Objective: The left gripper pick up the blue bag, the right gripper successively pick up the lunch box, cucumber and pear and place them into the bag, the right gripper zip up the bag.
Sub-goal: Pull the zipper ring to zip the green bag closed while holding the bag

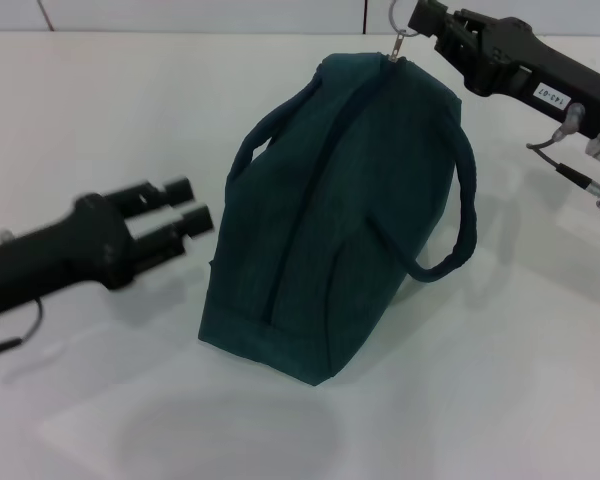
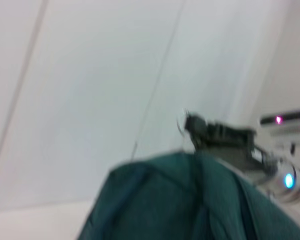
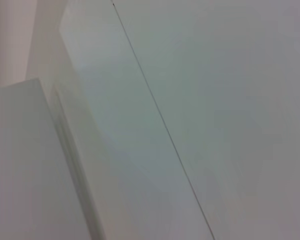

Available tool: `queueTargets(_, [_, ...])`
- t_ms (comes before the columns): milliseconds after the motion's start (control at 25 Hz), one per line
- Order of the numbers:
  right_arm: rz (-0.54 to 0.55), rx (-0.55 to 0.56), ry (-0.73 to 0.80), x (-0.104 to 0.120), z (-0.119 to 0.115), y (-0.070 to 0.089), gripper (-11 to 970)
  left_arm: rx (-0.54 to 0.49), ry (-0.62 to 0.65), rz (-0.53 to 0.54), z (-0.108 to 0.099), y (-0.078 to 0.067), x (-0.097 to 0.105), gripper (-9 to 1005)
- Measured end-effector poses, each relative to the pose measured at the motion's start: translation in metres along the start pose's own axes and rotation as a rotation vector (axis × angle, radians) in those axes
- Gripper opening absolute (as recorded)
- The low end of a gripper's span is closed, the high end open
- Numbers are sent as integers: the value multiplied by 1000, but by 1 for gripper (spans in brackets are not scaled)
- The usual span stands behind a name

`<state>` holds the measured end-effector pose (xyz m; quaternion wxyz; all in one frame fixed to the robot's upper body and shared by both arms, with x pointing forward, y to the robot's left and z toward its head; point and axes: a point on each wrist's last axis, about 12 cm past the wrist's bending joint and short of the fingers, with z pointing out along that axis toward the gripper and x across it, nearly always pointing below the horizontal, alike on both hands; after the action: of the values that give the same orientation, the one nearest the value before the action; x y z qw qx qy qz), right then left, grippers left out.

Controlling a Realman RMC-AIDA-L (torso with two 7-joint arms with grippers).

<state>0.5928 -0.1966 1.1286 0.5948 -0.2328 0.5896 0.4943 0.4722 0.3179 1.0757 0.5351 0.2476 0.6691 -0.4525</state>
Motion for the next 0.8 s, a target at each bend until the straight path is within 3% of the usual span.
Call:
queueTargets(80, [0,2,0,0,0,0,4,-3,-15,3,-5,3,-13,549])
queueTargets(240, [1,9,1,0,0,-1,4,22,19,-6,-3,7,-47,633])
queueTargets(400, [5,15,4,2,-1,-1,4,10,131,1,25,8,-98,717])
queueTargets(480, [7,19,5,2,-1,-2,3,13,168,1,37,5,-111,759])
queueTargets(640, [8,32,5,3,-3,-3,3,-14,322,37,77,-14,-146,836])
queueTargets(800, [6,36,1,1,-2,-4,3,-102,463,70,120,-47,-176,892])
